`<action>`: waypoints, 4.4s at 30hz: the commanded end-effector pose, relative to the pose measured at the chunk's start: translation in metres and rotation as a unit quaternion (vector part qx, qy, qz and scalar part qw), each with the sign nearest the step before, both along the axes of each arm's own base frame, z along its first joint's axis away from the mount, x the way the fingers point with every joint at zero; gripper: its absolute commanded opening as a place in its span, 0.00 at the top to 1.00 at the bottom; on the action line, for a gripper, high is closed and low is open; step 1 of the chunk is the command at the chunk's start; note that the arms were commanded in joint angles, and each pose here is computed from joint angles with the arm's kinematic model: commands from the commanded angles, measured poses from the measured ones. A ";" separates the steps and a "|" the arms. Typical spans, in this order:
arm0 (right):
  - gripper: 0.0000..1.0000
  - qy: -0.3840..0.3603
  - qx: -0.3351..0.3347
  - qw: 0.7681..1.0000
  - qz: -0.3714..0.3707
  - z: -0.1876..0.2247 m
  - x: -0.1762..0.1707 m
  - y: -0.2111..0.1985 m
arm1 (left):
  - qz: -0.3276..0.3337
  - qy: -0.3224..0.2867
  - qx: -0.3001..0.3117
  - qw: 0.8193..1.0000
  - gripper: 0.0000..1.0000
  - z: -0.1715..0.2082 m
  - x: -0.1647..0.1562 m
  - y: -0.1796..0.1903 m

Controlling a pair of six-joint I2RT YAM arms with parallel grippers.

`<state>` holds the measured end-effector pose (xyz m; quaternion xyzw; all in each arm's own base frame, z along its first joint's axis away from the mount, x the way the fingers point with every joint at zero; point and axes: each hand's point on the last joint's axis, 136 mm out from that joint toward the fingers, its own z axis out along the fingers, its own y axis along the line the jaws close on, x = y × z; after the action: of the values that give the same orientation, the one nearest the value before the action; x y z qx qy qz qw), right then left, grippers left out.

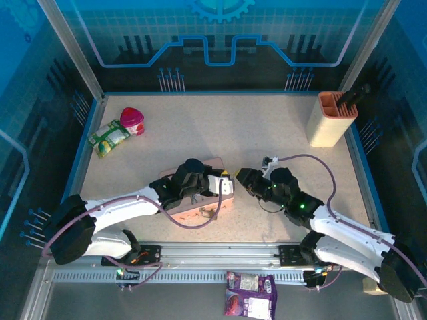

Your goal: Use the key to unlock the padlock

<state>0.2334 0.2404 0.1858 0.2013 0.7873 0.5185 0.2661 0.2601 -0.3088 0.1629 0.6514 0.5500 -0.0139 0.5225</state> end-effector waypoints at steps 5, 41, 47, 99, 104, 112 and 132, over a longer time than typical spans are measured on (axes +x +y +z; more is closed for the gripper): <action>0.74 0.002 0.027 1.000 0.012 0.004 -0.001 0.012 | -0.017 -0.016 -0.001 1.000 1.00 0.002 -0.006 -0.004; 1.00 -0.043 -0.012 0.999 -0.010 -0.003 0.005 -0.004 | 0.000 0.016 -0.179 0.984 0.40 0.048 -0.032 0.004; 1.00 -0.112 -0.044 0.993 -0.021 0.012 0.016 -0.011 | 0.072 0.102 -0.318 0.940 0.35 0.076 -0.034 0.034; 1.00 -0.323 0.106 0.939 0.046 0.071 0.001 0.058 | 0.081 0.550 -0.567 0.608 0.52 0.092 -0.010 0.047; 1.00 -0.323 0.105 0.940 0.048 0.071 0.001 0.059 | 0.079 0.555 -0.562 0.608 0.52 0.092 -0.012 0.045; 1.00 -0.318 0.111 0.941 0.046 0.069 0.003 0.061 | 0.068 0.552 -0.563 0.611 0.68 0.097 -0.015 0.045; 0.77 -0.303 0.086 0.949 0.031 0.065 0.005 0.051 | 0.095 0.520 -0.591 0.609 1.00 0.095 -0.005 0.057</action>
<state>0.2362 0.2961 0.2429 0.0233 0.6298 0.6369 0.4440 0.2519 -0.2593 0.2478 0.0285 0.6754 -0.6301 0.3822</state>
